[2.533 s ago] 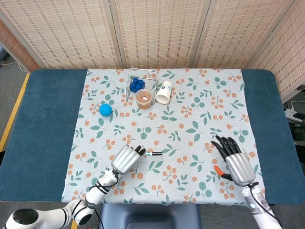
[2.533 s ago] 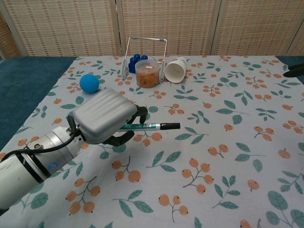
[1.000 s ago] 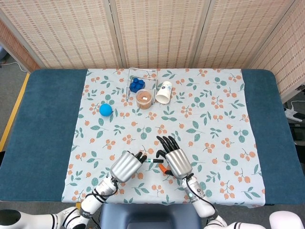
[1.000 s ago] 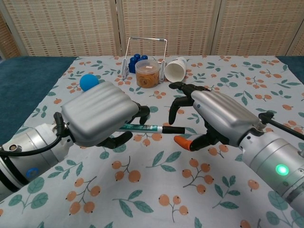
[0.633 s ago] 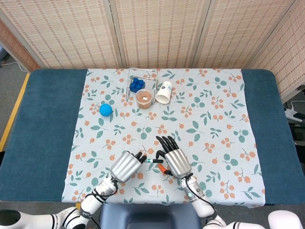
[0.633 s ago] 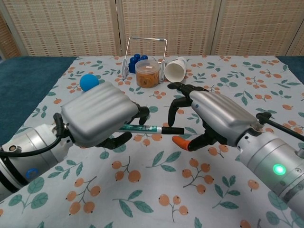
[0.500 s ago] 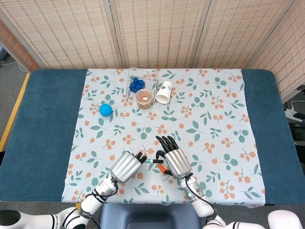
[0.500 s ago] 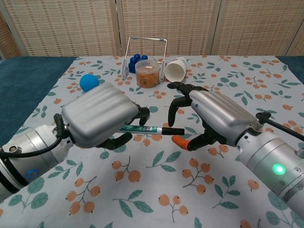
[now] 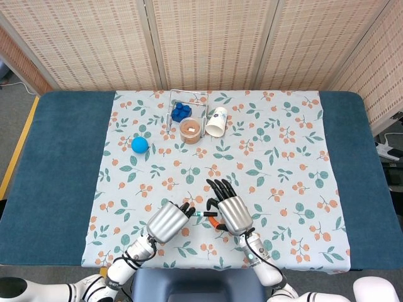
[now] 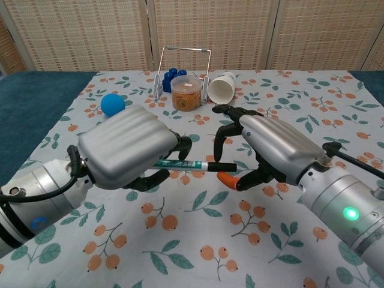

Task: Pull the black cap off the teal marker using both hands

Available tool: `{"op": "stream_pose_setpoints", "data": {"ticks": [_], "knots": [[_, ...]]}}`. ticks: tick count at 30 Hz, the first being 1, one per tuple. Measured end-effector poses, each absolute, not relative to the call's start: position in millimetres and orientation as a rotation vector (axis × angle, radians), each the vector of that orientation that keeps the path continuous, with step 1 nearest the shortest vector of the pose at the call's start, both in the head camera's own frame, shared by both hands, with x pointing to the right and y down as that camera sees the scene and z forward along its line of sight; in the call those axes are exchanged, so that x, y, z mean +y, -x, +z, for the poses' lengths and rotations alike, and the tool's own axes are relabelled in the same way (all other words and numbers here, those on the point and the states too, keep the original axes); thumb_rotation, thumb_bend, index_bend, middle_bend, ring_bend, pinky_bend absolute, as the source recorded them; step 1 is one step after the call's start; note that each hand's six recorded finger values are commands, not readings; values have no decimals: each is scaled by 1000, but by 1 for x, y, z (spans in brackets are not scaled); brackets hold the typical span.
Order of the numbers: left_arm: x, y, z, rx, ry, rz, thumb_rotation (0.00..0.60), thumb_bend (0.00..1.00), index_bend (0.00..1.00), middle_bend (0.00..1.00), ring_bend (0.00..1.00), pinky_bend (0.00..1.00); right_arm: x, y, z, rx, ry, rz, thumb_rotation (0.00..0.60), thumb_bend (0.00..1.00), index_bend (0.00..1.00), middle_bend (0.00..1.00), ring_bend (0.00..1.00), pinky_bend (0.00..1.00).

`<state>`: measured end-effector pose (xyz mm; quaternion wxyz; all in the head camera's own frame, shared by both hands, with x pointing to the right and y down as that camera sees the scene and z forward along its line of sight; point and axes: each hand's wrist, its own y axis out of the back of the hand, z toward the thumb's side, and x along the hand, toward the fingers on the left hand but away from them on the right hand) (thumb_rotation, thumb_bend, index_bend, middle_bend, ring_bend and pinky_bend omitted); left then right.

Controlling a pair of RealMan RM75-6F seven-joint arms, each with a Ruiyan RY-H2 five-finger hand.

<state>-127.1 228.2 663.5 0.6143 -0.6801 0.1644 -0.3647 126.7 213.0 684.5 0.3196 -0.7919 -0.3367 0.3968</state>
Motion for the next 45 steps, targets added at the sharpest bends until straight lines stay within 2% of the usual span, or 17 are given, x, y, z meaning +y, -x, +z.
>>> {"op": "stream_pose_setpoints", "data": {"ticks": [6,19,24,31,37,45], "knots": [[228,128,664,378,1567,-843,600,538,898,988,889,1000,214,-126,684,-888,2090,1039,600,228,544,28,0,0],[228,129,665,371,1564,-850,600,538,898,989,889,1000,214,-124,683,-893,2097,1030,600,229,514,27,0,0],[228,129,665,369,1566,-850,600,539,898,989,889,1000,213,-125,683,-900,2095,1034,600,248,556,34,0,0],[228,128,665,372,1566,-851,600,538,898,988,889,1000,211,-125,682,-921,2095,1040,600,378,656,78,0,0],[226,129,665,384,1563,-856,600,538,897,995,889,1000,209,-126,681,-946,2095,1045,600,436,741,109,0,0],[222,132,665,403,1560,-857,600,538,895,995,890,1000,203,-133,680,-977,2071,1059,600,454,749,114,0,0]]}}
